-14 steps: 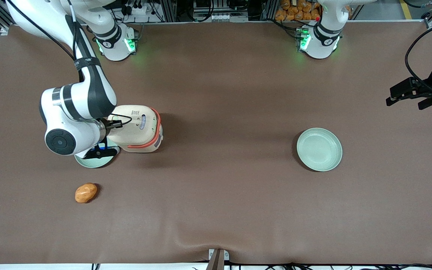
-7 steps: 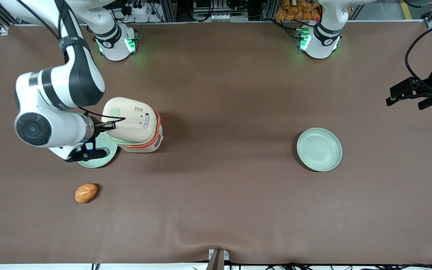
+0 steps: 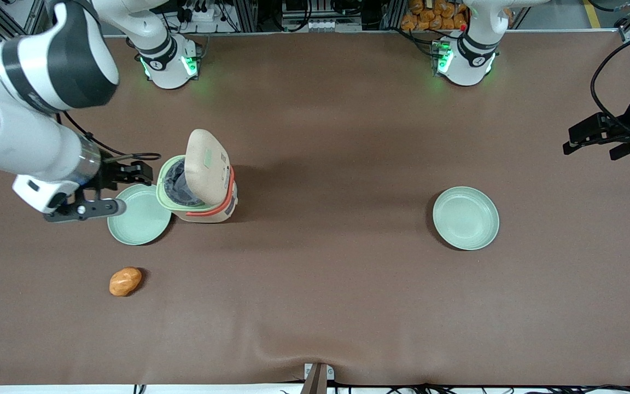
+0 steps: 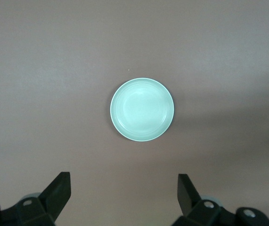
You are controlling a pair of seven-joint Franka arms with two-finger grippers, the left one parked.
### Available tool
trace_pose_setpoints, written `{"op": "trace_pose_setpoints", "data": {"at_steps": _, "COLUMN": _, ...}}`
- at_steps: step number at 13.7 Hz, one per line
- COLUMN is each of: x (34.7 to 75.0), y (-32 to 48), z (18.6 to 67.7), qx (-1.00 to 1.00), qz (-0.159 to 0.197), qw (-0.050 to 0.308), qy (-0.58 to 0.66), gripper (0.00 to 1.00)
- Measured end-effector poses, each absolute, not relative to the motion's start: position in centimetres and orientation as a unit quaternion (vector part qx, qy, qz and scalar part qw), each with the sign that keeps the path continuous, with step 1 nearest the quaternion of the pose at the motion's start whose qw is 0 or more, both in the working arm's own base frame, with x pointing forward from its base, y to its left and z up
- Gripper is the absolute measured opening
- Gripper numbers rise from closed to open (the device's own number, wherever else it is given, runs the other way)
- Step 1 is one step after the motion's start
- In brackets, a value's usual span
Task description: Press rice cooker button with right arm
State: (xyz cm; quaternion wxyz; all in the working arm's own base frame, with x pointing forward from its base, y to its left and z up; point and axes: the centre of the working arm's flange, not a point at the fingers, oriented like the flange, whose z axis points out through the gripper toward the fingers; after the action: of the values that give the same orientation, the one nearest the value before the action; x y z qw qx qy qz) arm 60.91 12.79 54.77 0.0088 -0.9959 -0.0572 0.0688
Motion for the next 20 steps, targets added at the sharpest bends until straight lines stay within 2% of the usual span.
{"op": "trace_pose_setpoints", "data": {"at_steps": 1, "x": 60.7, "y": 11.8, "z": 56.1, "qx": -0.997, "qz": 0.058, "qw": 0.013, "qy": -0.052, "gripper": 0.97}}
{"op": "trace_pose_setpoints", "data": {"at_steps": 2, "x": 60.4, "y": 10.9, "z": 57.3, "qx": -0.998, "qz": 0.048, "qw": 0.017, "qy": -0.046, "gripper": 1.0}}
{"op": "trace_pose_setpoints", "data": {"at_steps": 7, "x": 58.9, "y": 5.3, "z": 62.3, "qx": -0.999, "qz": 0.009, "qw": 0.027, "qy": -0.017, "gripper": 1.0}}
{"op": "trace_pose_setpoints", "data": {"at_steps": 12, "x": 58.0, "y": -0.9, "z": 62.4, "qx": -0.999, "qz": 0.025, "qw": 0.024, "qy": -0.013, "gripper": 1.0}}
{"op": "trace_pose_setpoints", "data": {"at_steps": 16, "x": 58.0, "y": -1.7, "z": 60.2, "qx": -0.999, "qz": 0.046, "qw": 0.024, "qy": -0.006, "gripper": 1.0}}
{"op": "trace_pose_setpoints", "data": {"at_steps": 20, "x": 58.0, "y": -1.7, "z": 60.0, "qx": -0.999, "qz": 0.047, "qw": 0.024, "qy": -0.006, "gripper": 1.0}}
